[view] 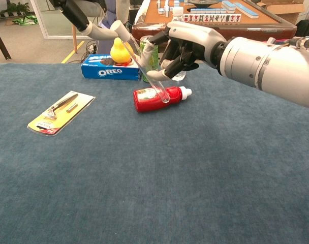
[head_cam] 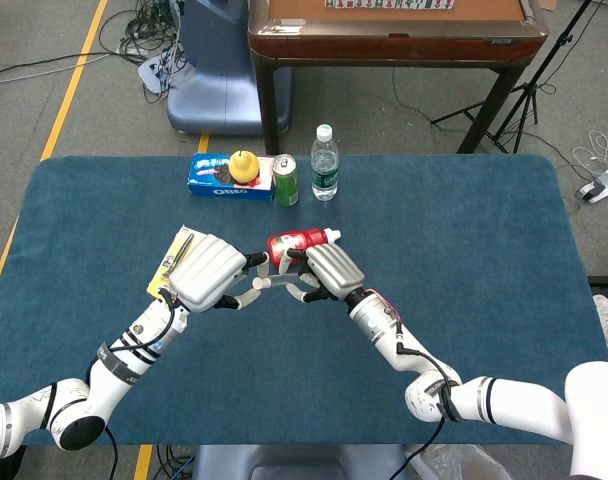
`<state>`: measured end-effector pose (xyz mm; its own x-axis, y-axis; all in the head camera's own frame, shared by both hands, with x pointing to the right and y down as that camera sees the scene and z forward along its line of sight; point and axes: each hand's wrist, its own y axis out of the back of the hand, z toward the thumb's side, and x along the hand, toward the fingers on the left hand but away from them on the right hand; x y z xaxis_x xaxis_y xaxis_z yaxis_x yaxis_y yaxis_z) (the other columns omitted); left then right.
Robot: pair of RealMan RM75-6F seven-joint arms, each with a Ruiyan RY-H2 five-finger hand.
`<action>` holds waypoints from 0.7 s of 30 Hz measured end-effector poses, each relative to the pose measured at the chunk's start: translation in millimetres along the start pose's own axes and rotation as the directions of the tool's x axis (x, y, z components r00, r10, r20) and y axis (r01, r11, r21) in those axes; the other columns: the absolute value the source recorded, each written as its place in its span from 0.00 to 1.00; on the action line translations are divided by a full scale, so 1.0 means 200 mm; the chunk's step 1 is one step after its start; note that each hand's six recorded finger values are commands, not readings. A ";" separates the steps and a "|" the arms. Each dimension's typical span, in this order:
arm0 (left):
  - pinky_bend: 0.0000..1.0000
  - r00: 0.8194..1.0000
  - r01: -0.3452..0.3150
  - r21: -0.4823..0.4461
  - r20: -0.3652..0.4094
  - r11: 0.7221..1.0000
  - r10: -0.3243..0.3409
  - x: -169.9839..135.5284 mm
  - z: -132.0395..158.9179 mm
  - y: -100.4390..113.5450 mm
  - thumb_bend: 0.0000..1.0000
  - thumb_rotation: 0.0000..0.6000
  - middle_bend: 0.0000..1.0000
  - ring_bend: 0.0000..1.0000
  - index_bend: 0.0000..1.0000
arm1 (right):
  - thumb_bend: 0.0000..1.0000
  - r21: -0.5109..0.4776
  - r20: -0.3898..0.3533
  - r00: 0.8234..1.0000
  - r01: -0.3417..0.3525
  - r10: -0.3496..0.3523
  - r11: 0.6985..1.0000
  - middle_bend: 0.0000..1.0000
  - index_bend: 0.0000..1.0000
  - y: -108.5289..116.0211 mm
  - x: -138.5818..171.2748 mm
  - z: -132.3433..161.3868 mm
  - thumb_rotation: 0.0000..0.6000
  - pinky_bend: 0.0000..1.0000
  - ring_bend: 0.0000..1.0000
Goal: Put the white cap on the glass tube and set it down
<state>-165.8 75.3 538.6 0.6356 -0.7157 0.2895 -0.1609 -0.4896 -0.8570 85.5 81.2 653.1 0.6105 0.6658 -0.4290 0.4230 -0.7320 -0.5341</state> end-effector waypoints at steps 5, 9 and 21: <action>1.00 1.000 0.005 0.004 0.002 1.000 -0.005 0.00 0.00 -0.01 0.25 1.00 1.00 1.00 0.54 | 0.46 -0.004 -0.003 1.000 0.001 -0.001 1.000 1.00 0.82 0.00 0.00 0.01 1.00 1.00 1.00; 1.00 1.000 0.007 0.004 0.005 1.000 -0.007 0.00 0.01 -0.01 0.25 1.00 1.00 1.00 0.54 | 0.46 -0.014 -0.007 1.000 0.002 -0.002 1.000 1.00 0.82 0.00 0.00 0.01 1.00 1.00 1.00; 1.00 1.000 0.014 0.007 0.008 1.000 -0.014 0.02 0.02 -0.03 0.25 1.00 1.00 1.00 0.54 | 0.48 -0.050 -0.018 1.000 0.003 -0.004 0.999 1.00 0.84 -0.01 -0.01 0.04 1.00 1.00 1.00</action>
<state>-159.2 78.9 543.4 0.6439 -0.7045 0.2983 -0.1465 -0.4963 -0.8557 78.8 82.7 649.2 0.6212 0.6657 -0.4135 0.4575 -0.7364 -0.4984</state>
